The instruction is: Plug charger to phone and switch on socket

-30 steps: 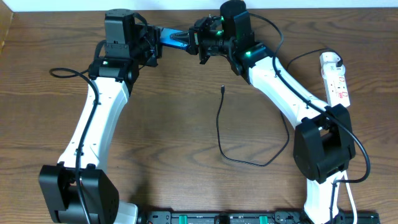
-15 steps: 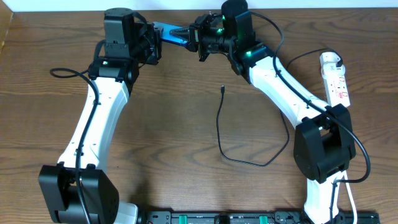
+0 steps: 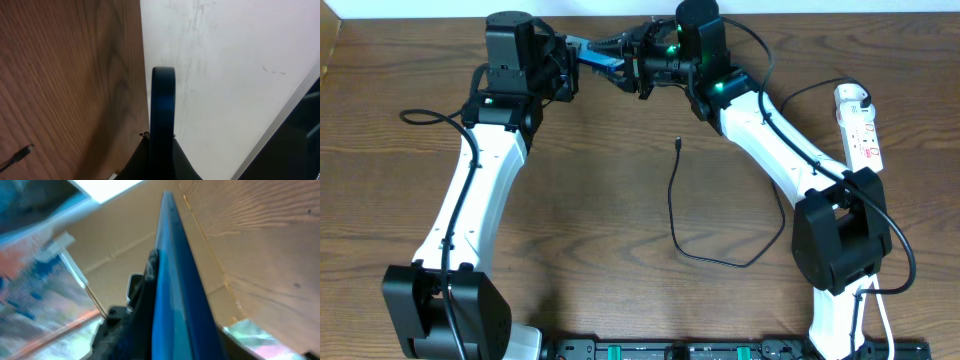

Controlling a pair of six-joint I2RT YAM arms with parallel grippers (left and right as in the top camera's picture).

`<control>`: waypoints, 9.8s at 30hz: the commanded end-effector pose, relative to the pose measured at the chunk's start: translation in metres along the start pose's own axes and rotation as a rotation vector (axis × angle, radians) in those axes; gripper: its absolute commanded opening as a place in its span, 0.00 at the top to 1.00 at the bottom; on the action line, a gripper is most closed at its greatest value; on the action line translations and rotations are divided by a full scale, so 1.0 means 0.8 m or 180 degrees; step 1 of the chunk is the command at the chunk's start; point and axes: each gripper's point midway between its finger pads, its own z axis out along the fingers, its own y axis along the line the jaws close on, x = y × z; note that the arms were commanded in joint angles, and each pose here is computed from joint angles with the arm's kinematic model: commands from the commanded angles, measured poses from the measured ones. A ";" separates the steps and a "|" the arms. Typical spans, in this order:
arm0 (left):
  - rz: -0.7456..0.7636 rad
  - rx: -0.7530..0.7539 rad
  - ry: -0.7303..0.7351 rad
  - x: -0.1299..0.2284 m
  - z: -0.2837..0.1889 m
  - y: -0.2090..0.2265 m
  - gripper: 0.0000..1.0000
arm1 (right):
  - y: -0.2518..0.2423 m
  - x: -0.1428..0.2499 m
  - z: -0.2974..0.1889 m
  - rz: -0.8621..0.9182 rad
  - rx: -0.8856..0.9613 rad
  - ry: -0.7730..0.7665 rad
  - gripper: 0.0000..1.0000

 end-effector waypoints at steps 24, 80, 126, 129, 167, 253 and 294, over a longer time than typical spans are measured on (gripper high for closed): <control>0.2358 0.1306 0.2271 0.041 -0.111 -0.019 0.93 | -0.158 -0.139 -0.152 -0.2419 0.2205 -0.0551 0.12; 0.1597 -0.0423 0.2125 0.101 -0.032 0.136 0.93 | -0.157 0.042 -0.033 -0.2670 0.1853 0.0698 0.92; 0.1718 -0.0229 0.2512 0.148 -0.040 0.130 0.93 | -0.157 0.062 -0.035 -0.3111 0.1486 0.1229 0.99; 0.1731 -0.0234 0.2538 0.153 -0.041 0.131 0.93 | -0.154 0.060 -0.033 -0.3111 0.1469 0.1190 0.99; 0.1790 -0.0346 0.2446 0.156 -0.036 0.140 0.87 | -0.141 0.103 -0.002 -0.3084 0.1134 0.1383 0.99; 0.1409 -0.0326 0.1793 0.020 -0.042 0.125 0.93 | -0.346 -0.129 -0.116 -0.1954 0.4119 -0.0418 0.81; 0.1867 0.0948 0.2069 0.039 -0.057 0.021 0.93 | -0.119 0.042 -0.120 -0.3537 0.1530 0.1110 0.99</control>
